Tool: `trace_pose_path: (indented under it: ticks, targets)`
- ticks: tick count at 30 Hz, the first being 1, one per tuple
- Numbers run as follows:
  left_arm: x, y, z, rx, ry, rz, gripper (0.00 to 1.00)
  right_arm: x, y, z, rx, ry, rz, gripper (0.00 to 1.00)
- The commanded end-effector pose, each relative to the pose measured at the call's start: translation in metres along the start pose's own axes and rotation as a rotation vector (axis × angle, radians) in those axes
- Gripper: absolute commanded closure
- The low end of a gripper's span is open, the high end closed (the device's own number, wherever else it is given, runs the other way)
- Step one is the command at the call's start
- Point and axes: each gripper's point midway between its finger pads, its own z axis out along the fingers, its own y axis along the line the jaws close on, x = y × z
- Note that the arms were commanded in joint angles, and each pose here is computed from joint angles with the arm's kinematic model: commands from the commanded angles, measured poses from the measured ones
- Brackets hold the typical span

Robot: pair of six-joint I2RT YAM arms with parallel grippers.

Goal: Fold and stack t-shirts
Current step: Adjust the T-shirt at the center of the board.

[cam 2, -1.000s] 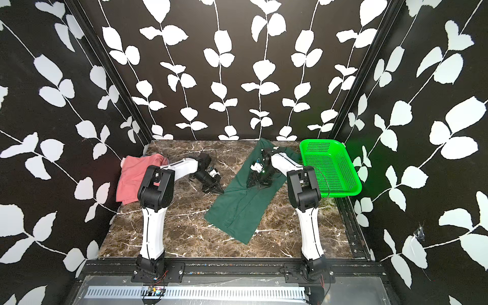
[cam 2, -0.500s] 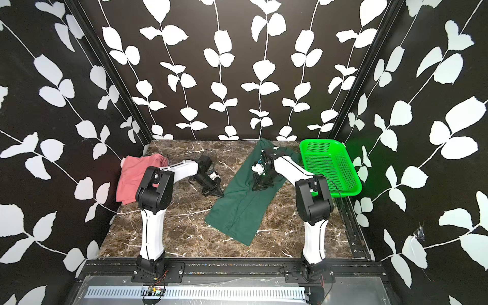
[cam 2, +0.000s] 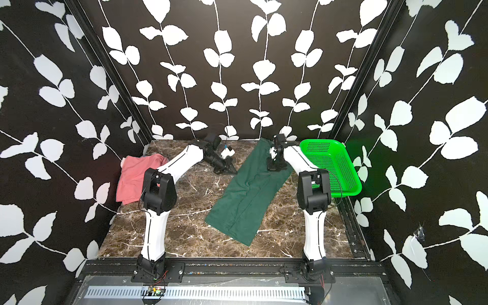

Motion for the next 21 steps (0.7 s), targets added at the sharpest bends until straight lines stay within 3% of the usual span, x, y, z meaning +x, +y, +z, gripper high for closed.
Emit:
trace_pose_path:
  ticks: [1,5,9,15,18,21]
  targets:
    - [-0.011,0.026,0.009,-0.048,0.014,-0.031,1.00,-0.014,-0.029,0.006,0.131,-0.028,-0.006,1.00]
    - [-0.033,0.042,0.052,0.024,0.002,-0.103,1.00,-0.021,-0.066,0.013,0.295,-0.104,0.032,1.00]
    - [-0.035,0.067,0.081,-0.028,0.034,-0.207,1.00,-0.025,-0.071,0.026,0.268,-0.098,0.081,1.00]
    - [-0.031,0.076,0.092,-0.021,0.021,-0.318,1.00,-0.012,-0.055,0.056,0.153,-0.054,0.144,1.00]
    - [-0.016,0.079,0.088,-0.057,0.067,-0.332,1.00,0.006,-0.056,0.078,0.131,-0.021,0.182,1.00]
    - [0.007,0.083,0.078,-0.108,0.109,-0.331,1.00,0.001,-0.043,0.077,0.089,-0.038,0.188,1.00]
